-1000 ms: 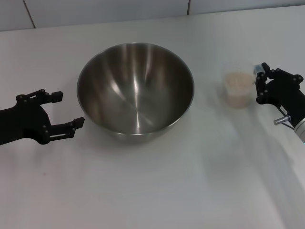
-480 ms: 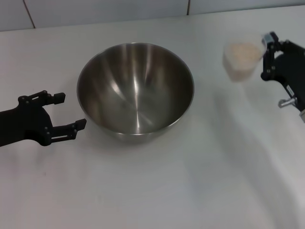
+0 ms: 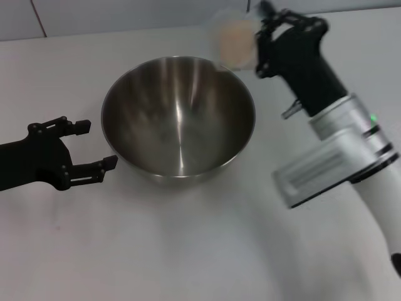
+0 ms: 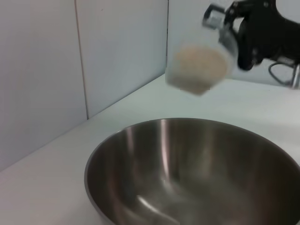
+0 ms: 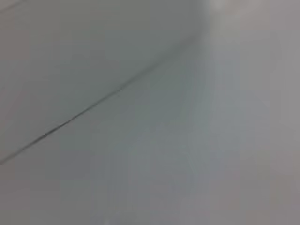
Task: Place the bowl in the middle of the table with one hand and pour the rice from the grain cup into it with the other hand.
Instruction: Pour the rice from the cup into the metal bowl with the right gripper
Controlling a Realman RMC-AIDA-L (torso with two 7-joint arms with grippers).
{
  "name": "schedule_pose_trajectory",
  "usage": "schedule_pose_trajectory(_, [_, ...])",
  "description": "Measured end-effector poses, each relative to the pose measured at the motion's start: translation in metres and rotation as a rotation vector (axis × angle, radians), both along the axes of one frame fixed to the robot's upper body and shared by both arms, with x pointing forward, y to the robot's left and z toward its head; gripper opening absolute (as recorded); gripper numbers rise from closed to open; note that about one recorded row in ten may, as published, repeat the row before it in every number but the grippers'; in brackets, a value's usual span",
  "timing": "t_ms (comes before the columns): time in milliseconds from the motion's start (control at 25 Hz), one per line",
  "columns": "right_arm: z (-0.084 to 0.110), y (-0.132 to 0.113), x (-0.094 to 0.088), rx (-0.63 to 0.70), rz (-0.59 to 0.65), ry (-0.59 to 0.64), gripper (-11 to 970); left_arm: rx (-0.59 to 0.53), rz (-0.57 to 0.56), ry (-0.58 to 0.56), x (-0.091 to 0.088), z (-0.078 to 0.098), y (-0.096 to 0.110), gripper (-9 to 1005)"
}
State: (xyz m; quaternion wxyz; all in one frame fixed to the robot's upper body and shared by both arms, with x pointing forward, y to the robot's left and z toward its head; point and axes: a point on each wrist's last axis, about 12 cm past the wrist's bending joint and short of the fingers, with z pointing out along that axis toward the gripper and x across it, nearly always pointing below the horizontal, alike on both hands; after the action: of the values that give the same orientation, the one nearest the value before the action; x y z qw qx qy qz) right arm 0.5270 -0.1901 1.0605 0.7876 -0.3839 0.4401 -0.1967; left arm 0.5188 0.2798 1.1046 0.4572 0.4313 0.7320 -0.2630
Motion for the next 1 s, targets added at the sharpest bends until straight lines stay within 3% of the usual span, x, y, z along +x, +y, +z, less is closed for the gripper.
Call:
schedule_pose_trajectory(40, [-0.002,0.013,0.000,-0.196,-0.041,-0.063,16,0.000,-0.001,0.000,0.000,0.001,0.000,862])
schedule_pose_trajectory(80, [-0.002,0.013,0.000,-0.196,-0.041,-0.063,16,0.000,-0.001,0.000,0.000,0.001,0.000,862])
schedule_pose_trajectory(240, [-0.006,0.026,-0.008,-0.525,-0.047,-0.230,15,0.001,-0.002,-0.004,0.001,0.002,0.000,862])
schedule_pose_trajectory(480, [-0.009,0.031,-0.012,-0.715,-0.053,-0.357,15,0.001,-0.009,-0.010,0.002,0.004,-0.002,862])
schedule_pose_trajectory(840, [-0.019,0.041,-0.013,-1.161,-0.128,-0.560,14,-0.004,-0.013,-0.012,0.005,0.007,-0.003,862])
schedule_pose_trajectory(1000, [-0.019,0.044,-0.013,-1.265,-0.151,-0.635,15,-0.004,-0.013,-0.012,0.005,0.007,-0.003,862])
